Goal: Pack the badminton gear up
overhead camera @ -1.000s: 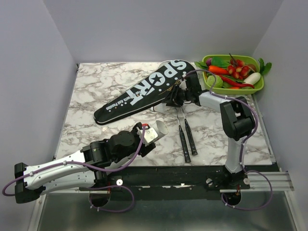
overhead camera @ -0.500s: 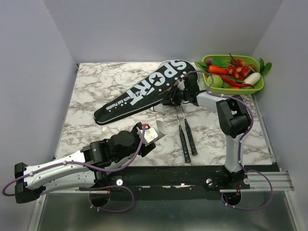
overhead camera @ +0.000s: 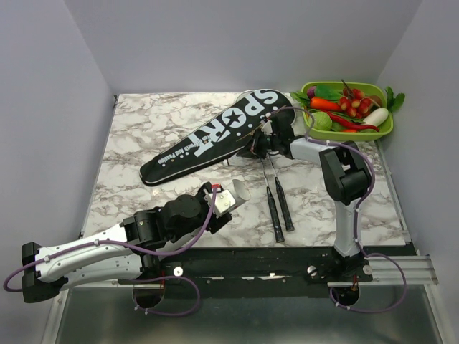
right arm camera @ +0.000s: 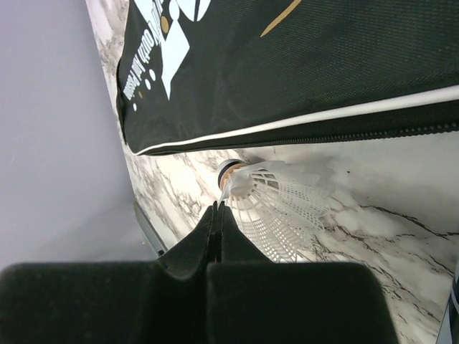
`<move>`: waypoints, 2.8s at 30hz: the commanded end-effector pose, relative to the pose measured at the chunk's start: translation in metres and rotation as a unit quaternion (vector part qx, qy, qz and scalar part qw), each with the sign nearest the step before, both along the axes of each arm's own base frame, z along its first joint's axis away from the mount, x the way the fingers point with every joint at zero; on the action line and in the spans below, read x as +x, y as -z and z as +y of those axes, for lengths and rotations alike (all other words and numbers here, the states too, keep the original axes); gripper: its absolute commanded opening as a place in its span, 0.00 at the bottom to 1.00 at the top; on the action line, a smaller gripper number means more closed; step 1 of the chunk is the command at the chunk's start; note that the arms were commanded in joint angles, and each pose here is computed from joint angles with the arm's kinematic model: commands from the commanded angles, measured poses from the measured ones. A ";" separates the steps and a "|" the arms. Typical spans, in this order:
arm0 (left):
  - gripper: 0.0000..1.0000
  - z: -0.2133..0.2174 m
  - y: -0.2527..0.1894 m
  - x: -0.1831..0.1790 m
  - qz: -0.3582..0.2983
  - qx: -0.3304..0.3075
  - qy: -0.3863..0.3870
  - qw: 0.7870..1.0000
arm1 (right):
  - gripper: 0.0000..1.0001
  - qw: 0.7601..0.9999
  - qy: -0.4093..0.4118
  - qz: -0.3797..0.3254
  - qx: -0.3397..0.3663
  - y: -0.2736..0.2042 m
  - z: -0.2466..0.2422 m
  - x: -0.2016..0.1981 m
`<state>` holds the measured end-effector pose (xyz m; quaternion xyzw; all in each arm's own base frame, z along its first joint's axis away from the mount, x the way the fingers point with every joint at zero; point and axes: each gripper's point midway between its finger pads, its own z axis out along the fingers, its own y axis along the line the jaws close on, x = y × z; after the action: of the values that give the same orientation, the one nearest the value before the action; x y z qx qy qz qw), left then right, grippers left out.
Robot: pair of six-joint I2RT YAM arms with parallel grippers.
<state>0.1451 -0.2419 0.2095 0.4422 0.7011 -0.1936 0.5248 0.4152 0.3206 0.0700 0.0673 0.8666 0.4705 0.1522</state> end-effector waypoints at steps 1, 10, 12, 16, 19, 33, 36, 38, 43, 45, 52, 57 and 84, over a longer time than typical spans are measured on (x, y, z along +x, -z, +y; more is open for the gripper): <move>0.00 0.005 -0.002 0.000 0.009 -0.003 -0.015 1.000 | 0.01 0.999 -0.017 -0.032 0.011 -0.023 0.000 -0.008; 0.00 0.000 0.001 -0.003 0.016 -0.003 -0.003 1.000 | 0.01 0.993 -0.027 -0.115 -0.031 -0.085 -0.037 -0.064; 0.00 -0.003 0.005 -0.004 0.021 0.004 0.004 1.000 | 0.01 0.989 -0.025 -0.140 -0.042 -0.104 -0.052 -0.087; 0.00 -0.009 0.008 -0.008 0.028 0.007 0.021 0.999 | 0.01 0.974 -0.014 -0.205 -0.099 -0.130 -0.086 -0.117; 0.00 -0.014 0.011 -0.013 0.034 0.009 0.039 0.999 | 0.01 0.962 -0.009 -0.249 -0.114 -0.159 -0.107 -0.146; 0.00 -0.035 0.022 -0.032 0.065 0.013 0.104 0.992 | 0.00 0.947 -0.120 -0.287 -0.080 -0.217 -0.130 -0.259; 0.00 -0.036 0.021 -0.033 0.066 0.009 0.107 0.992 | 0.01 0.944 -0.143 -0.291 -0.057 -0.226 -0.127 -0.273; 0.00 -0.037 0.021 -0.033 0.067 0.008 0.108 0.992 | 0.01 0.942 -0.159 -0.294 -0.038 -0.235 -0.123 -0.281; 0.00 -0.037 0.021 -0.034 0.067 0.009 0.111 0.992 | 0.01 0.941 -0.176 -0.288 -0.018 -0.241 -0.114 -0.286; 0.00 -0.037 0.021 -0.034 0.067 0.009 0.111 0.992 | 0.00 0.939 -0.188 -0.288 -0.012 -0.242 -0.107 -0.288; 0.00 -0.034 0.018 -0.032 0.061 0.006 0.103 0.993 | 0.01 0.939 -0.205 -0.276 -0.010 -0.233 -0.087 -0.285; 0.00 -0.034 0.015 -0.033 0.059 0.001 0.106 0.993 | 0.01 0.937 -0.218 -0.275 -0.001 -0.228 -0.071 -0.283; 0.00 -0.027 0.004 -0.028 0.040 -0.012 0.090 0.995 | 0.01 0.930 -0.303 -0.183 0.097 -0.175 0.021 -0.308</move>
<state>0.1173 -0.2660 0.1924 0.5062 0.6796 -0.2518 0.4674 0.1178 0.3302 0.2433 -0.2654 0.7710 0.5547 0.1657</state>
